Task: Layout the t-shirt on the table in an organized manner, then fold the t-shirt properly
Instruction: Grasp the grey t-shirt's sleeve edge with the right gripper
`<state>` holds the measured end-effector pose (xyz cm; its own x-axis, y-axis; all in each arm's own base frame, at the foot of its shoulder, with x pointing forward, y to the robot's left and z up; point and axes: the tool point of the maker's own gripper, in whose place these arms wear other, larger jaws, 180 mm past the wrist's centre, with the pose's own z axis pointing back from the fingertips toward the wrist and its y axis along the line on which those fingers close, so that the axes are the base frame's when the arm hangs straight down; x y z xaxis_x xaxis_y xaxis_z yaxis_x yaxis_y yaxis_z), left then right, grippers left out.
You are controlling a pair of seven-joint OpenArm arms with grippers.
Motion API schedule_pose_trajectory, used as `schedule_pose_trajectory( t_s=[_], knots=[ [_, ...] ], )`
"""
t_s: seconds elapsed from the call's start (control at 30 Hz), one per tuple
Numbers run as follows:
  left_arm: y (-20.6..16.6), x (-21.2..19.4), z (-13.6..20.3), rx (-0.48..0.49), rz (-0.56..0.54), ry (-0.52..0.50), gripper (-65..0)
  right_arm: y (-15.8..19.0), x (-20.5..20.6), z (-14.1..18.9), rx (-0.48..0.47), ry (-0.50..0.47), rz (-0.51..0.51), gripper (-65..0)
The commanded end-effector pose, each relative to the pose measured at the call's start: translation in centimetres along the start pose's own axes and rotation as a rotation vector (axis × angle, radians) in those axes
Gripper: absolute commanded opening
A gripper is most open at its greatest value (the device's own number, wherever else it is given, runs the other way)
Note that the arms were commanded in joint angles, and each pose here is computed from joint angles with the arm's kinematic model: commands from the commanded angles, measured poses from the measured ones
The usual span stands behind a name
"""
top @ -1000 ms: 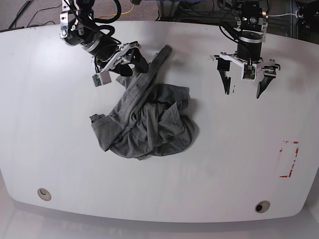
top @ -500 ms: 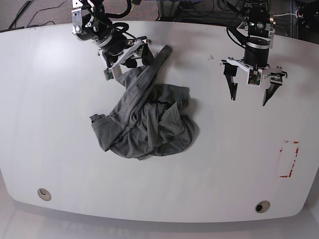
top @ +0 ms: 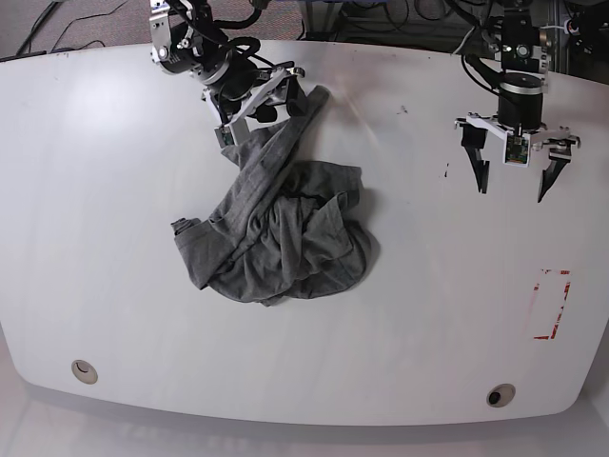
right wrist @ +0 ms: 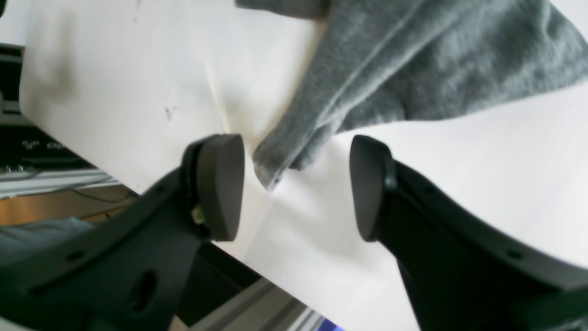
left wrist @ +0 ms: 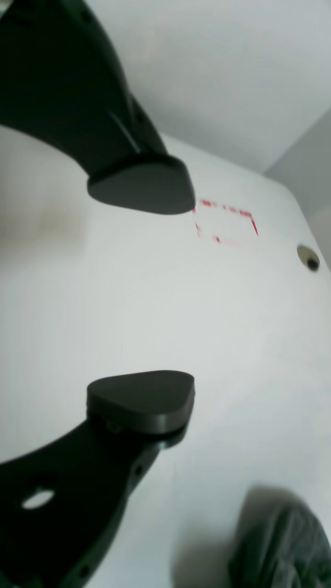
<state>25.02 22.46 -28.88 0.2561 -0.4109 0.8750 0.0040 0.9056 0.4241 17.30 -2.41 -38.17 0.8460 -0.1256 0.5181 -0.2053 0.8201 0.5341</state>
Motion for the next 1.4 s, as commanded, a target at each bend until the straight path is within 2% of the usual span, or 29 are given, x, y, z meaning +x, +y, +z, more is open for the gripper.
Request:
schedule_pose_trajectory(
  t_s=[0.0,0.37,0.47,1.37],
  knots=[
    [0.3,1.2,0.1,-0.008,-0.014,-0.044,-15.0,0.5,0.8,-0.2,0.024,-0.025,0.000,-30.6],
    [0.7,0.8,0.2,-0.023,-0.028,-0.035,-15.0,0.7,0.4,-1.5,0.037,-0.008,-0.032,-30.6],
    [0.7,0.8,0.2,-0.023,-0.028,-0.035,-15.0,1.3,-0.5,-2.2,0.058,0.024,-0.031,-30.6],
    [0.7,0.9,0.2,-0.022,-0.028,-0.036,-15.0,-0.2,-1.3,-4.9,0.046,0.077,-0.080,-32.2]
  ],
)
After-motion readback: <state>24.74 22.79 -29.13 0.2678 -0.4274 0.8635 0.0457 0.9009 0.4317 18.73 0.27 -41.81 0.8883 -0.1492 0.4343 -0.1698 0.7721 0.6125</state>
